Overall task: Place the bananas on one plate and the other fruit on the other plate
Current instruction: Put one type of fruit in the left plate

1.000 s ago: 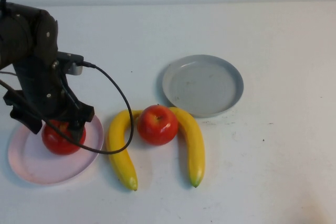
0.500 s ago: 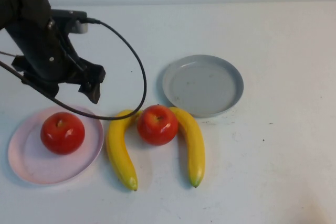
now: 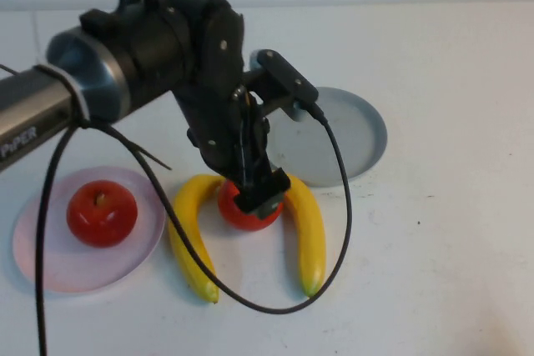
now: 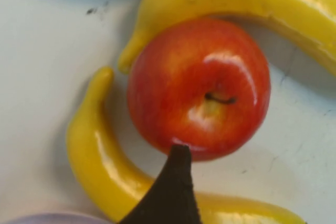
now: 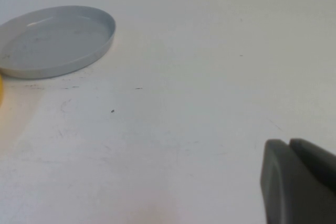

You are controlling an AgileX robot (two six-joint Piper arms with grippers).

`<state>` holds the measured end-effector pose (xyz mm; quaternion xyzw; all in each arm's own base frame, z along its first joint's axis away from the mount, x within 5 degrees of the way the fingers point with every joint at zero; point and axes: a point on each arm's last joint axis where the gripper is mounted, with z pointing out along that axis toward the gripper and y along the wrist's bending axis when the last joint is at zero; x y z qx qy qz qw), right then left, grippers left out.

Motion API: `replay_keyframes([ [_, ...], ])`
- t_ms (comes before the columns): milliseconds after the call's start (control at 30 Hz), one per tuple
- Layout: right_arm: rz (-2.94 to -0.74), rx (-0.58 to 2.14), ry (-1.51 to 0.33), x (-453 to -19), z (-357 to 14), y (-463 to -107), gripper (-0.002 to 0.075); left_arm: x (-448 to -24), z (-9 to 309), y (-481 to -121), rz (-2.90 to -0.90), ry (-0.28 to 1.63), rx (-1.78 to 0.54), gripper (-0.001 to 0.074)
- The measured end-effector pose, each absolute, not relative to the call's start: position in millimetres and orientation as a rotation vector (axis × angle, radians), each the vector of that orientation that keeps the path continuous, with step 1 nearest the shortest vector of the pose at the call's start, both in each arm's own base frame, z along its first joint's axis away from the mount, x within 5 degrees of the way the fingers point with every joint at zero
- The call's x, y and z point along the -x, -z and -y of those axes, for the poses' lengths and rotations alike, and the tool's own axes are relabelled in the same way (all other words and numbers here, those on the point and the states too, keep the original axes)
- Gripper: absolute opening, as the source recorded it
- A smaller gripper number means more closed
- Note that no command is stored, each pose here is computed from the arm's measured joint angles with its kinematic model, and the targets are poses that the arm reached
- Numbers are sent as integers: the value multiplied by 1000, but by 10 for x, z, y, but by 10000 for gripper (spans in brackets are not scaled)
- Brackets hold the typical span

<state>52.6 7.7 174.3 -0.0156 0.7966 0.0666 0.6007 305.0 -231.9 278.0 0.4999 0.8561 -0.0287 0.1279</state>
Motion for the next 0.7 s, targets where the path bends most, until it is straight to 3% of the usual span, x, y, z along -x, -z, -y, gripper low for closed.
replay_keyframes([
  [133,-1846,36,-154,-526,-77,-1743,-17,-3029,2462,-2691,-2423,-17,-1526,669],
  [400,-1846,36,-154,-526,-77,-1743,-17,-3100,2474,-2628,-2446,-98,-1426,669],
  [700,-1846,36,-154,-526,-77,-1743,-17,-3141,2522,-2477,-2478,-86,-1428,669],
])
